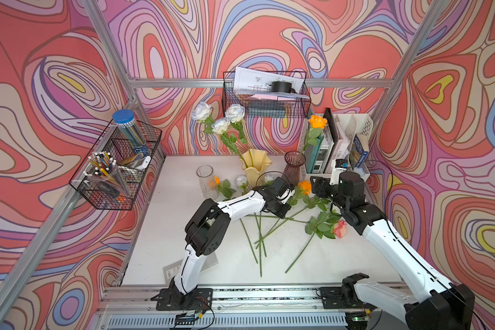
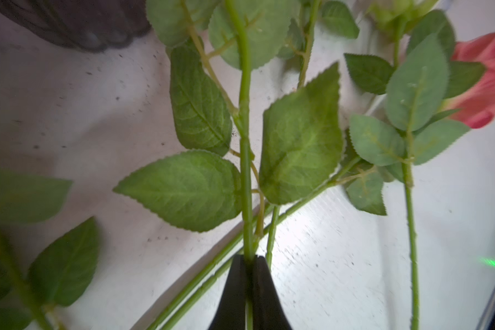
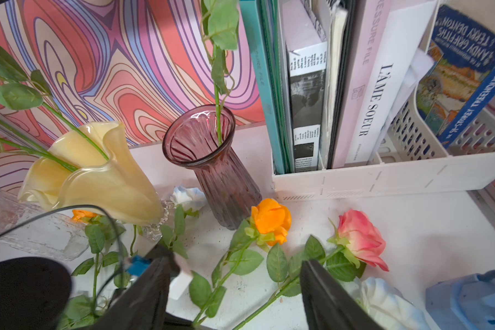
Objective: Arrange the flowers in different vases according to their colors
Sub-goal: Pick up the flower at the center of the board, then insert the flower into the vase, then pick up the flower at the center of the board.
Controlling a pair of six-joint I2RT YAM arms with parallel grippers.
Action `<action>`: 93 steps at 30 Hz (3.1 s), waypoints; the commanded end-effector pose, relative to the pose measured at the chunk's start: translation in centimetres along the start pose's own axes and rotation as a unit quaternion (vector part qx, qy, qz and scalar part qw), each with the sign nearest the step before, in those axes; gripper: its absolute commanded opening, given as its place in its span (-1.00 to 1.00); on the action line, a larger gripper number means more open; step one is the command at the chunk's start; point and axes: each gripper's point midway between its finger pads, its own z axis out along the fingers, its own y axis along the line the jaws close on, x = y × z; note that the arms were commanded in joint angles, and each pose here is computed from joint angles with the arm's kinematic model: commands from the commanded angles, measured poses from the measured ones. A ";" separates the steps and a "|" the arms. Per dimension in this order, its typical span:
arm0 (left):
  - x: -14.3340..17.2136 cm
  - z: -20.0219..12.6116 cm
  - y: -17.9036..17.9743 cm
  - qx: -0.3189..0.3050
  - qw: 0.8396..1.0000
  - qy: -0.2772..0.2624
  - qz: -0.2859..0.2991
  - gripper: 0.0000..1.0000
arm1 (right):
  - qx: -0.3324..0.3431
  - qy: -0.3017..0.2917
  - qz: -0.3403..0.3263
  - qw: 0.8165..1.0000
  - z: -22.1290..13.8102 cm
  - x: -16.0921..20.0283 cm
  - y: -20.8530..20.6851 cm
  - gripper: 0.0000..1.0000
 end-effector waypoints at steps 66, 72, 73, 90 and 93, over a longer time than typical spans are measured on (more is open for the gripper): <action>-15.0 -19.4 -1.8 0.022 0.906 -0.396 0.148 0.73 | -0.015 -0.067 -0.022 0.997 -7.5 -3.1 -0.1 0.56; -5.9 -13.6 -4.9 0.133 0.947 -0.227 0.183 0.68 | 0.032 -0.037 -0.005 0.999 -7.4 -1.7 -1.8 0.56; -5.1 -12.3 -5.4 0.142 0.950 -0.203 0.191 0.64 | 0.041 -0.033 -0.001 0.999 -7.5 -1.5 -2.2 0.56; -4.5 4.5 -4.6 0.177 0.964 -0.054 0.191 0.35 | 0.107 0.057 0.065 0.990 -4.9 4.9 -5.2 0.54; -4.3 6.0 -3.8 0.161 0.967 -0.038 0.192 0.29 | 0.111 0.065 0.069 0.989 -4.4 6.2 -5.6 0.53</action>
